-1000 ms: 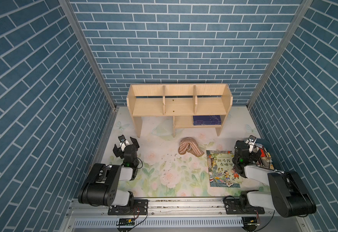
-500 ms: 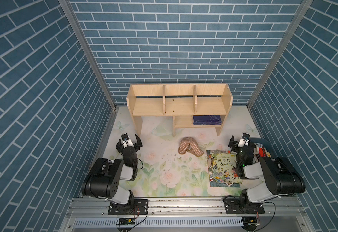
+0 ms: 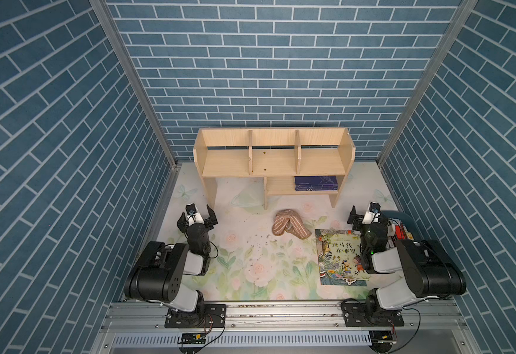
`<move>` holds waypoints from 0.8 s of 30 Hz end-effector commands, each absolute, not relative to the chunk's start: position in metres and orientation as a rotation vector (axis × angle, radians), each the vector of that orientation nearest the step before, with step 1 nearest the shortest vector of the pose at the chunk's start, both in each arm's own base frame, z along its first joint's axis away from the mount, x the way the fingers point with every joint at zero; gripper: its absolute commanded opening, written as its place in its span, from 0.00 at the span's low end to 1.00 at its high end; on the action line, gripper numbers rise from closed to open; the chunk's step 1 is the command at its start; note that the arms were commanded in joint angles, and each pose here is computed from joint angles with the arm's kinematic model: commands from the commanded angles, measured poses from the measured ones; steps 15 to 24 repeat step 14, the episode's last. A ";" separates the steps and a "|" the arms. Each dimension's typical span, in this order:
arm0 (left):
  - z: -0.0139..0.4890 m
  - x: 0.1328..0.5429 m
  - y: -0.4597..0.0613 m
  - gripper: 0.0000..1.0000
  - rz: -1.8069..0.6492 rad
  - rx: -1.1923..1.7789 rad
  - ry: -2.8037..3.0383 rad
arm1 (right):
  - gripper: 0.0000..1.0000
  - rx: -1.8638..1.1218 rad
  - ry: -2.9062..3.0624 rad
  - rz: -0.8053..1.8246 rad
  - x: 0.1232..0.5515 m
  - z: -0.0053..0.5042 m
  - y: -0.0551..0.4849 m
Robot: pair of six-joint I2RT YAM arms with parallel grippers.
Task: Wipe the bookshelf clean with a cloth
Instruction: Reset both arms
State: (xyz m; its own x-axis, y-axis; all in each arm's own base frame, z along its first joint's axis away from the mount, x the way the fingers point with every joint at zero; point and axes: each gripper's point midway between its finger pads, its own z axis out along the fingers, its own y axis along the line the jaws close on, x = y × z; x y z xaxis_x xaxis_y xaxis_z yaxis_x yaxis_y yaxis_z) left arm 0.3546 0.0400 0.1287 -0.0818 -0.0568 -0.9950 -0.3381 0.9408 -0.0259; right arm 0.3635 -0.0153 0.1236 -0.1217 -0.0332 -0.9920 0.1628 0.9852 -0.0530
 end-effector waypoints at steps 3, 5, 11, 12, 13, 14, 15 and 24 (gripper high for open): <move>0.136 0.356 0.040 1.00 0.238 -0.301 1.619 | 1.00 0.077 1.657 -0.170 0.365 0.131 -0.013; 0.136 0.356 0.040 1.00 0.238 -0.301 1.618 | 1.00 0.077 1.659 -0.170 0.364 0.130 -0.013; 0.136 0.356 0.040 1.00 0.238 -0.301 1.619 | 1.00 0.076 1.670 -0.170 0.367 0.128 -0.013; 0.136 0.356 0.041 1.00 0.239 -0.302 1.618 | 1.00 0.076 1.668 -0.170 0.367 0.129 -0.013; 0.136 0.356 0.041 1.00 0.239 -0.302 1.618 | 1.00 0.075 1.665 -0.170 0.366 0.129 -0.013; 0.136 0.356 0.040 1.00 0.238 -0.301 1.619 | 1.00 0.073 1.661 -0.168 0.365 0.130 -0.012; 0.136 0.356 0.040 1.00 0.238 -0.301 1.619 | 1.00 0.073 1.661 -0.168 0.365 0.130 -0.012; 0.136 0.356 0.040 1.00 0.238 -0.301 1.619 | 1.00 0.073 1.661 -0.168 0.365 0.130 -0.012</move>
